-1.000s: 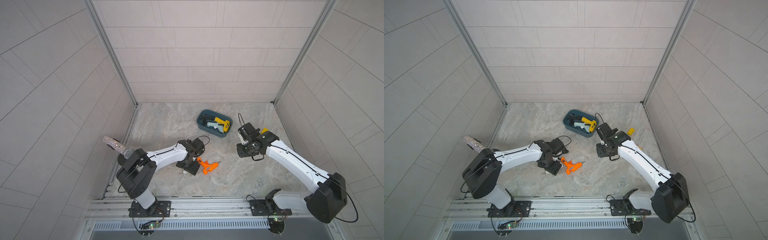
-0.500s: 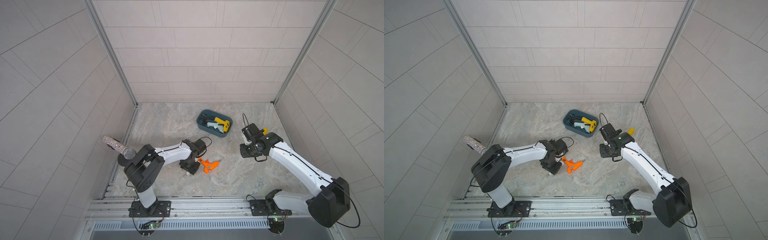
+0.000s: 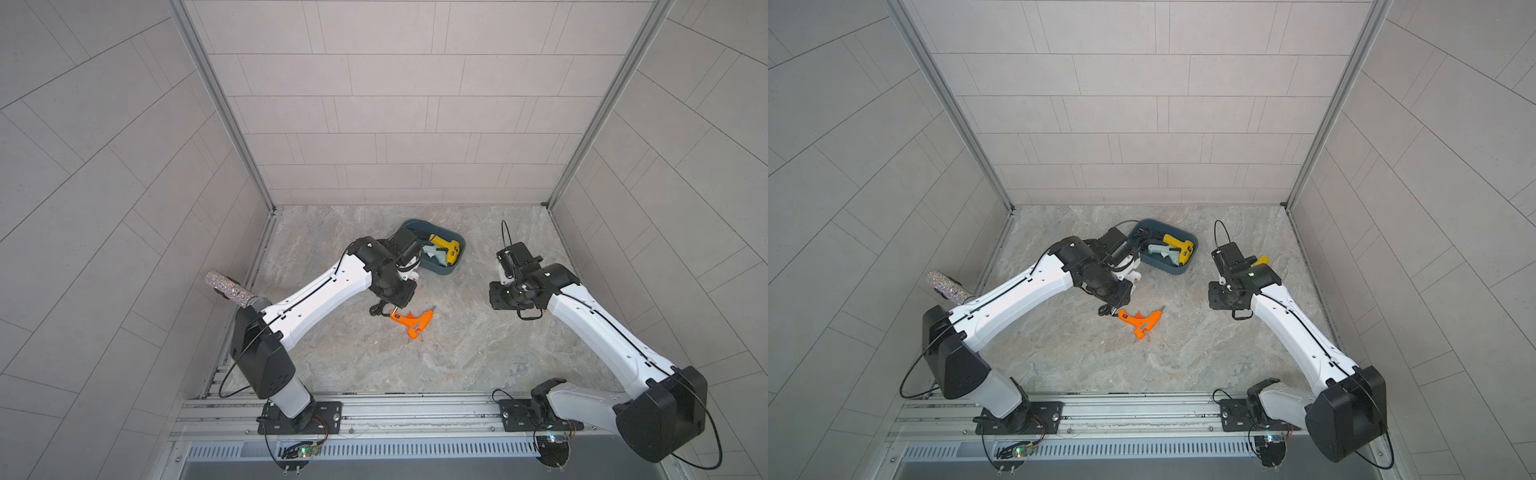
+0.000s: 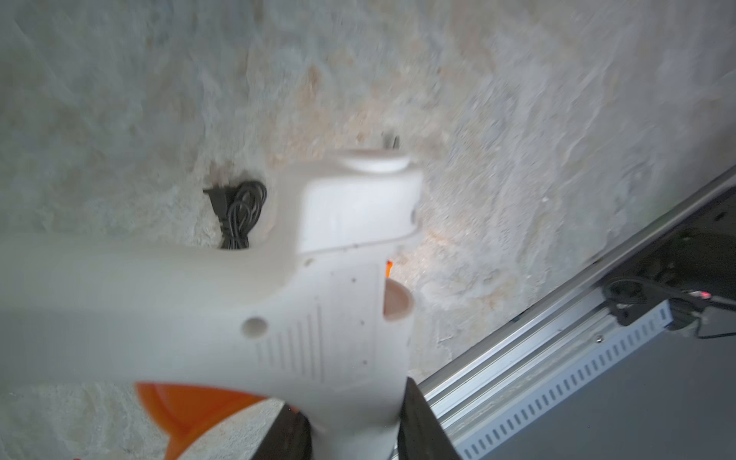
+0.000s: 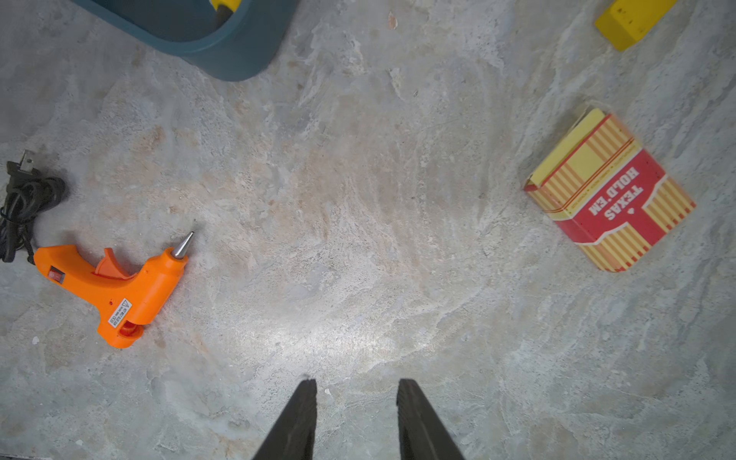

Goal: Put the hot melt glue gun into the storage box
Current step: Pick up the hot melt adhesive gun from the center of the board, then place the hot melt adhesive gun in the storage box.

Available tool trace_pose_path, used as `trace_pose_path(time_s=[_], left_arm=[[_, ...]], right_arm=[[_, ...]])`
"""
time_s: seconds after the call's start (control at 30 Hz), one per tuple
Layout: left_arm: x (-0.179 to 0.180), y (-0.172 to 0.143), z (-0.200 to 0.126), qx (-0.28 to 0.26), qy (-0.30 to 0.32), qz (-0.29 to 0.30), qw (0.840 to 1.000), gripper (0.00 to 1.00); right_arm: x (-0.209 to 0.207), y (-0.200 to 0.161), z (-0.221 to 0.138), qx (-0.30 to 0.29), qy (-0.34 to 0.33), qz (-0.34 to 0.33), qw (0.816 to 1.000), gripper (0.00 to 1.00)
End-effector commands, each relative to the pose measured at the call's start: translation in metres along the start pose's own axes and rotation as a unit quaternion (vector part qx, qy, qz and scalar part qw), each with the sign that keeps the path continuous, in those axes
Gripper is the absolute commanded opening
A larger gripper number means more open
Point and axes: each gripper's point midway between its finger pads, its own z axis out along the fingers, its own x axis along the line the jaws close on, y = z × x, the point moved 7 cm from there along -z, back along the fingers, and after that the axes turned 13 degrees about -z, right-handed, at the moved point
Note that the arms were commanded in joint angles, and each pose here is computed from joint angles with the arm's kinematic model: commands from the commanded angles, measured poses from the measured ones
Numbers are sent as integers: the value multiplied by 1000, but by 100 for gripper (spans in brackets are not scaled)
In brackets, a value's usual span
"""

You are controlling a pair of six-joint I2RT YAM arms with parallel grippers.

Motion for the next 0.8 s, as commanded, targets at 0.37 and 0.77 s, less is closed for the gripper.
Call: trace_pose_path(time_s=[0.37,0.77], left_arm=[[-49,137,34,-100,-80,-22,992,21],[-55,205,104,-175,-111,-114,972,20]], right_arm=[[-13,-6,-30,-5,-13,28,1000,40],[-11,-8,-48,-17,0,40,999,40]])
